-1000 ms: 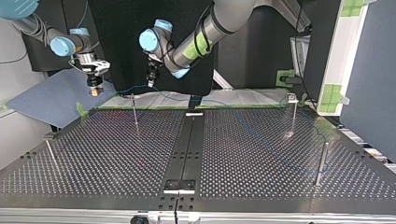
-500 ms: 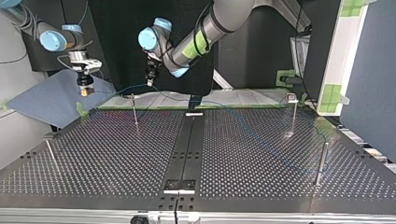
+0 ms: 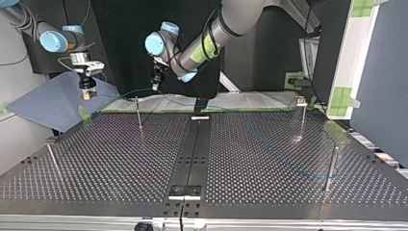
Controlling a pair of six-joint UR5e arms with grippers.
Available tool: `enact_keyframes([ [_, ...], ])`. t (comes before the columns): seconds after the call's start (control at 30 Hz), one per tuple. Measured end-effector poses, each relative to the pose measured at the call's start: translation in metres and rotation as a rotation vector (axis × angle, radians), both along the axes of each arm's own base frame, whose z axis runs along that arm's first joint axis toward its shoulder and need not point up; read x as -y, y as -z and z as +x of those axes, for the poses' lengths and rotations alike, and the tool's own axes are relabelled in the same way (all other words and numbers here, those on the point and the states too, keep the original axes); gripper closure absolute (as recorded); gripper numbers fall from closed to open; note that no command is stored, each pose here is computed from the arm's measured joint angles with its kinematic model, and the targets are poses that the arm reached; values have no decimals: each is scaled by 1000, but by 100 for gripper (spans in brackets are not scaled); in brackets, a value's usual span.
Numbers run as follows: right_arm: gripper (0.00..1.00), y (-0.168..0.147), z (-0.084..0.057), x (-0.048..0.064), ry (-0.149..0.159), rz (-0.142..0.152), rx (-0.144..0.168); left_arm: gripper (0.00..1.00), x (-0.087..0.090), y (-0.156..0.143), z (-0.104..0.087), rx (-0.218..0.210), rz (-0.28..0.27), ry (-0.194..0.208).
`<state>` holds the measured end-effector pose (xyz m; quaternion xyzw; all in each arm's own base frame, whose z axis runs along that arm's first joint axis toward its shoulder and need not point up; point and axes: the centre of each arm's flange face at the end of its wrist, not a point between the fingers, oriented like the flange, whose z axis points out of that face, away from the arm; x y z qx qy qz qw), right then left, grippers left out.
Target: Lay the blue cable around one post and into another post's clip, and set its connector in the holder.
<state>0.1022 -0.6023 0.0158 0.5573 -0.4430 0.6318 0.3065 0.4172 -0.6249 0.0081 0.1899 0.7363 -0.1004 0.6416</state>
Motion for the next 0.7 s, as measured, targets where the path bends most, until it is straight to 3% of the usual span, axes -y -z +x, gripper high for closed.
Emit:
enact_keyframes([
  [0.17, 100, -3, 4, 3, -20, -10, 0, 96, -5, 6, 15, -19, -8, 7],
  [0.37, 100, -7, 1, 8, -15, -19, 18, 96, -6, 20, 28, -52, 5, 1],
  [0.7, 100, -9, -2, 12, -7, -31, 35, 96, -6, 16, 37, -65, 4, -4],
])
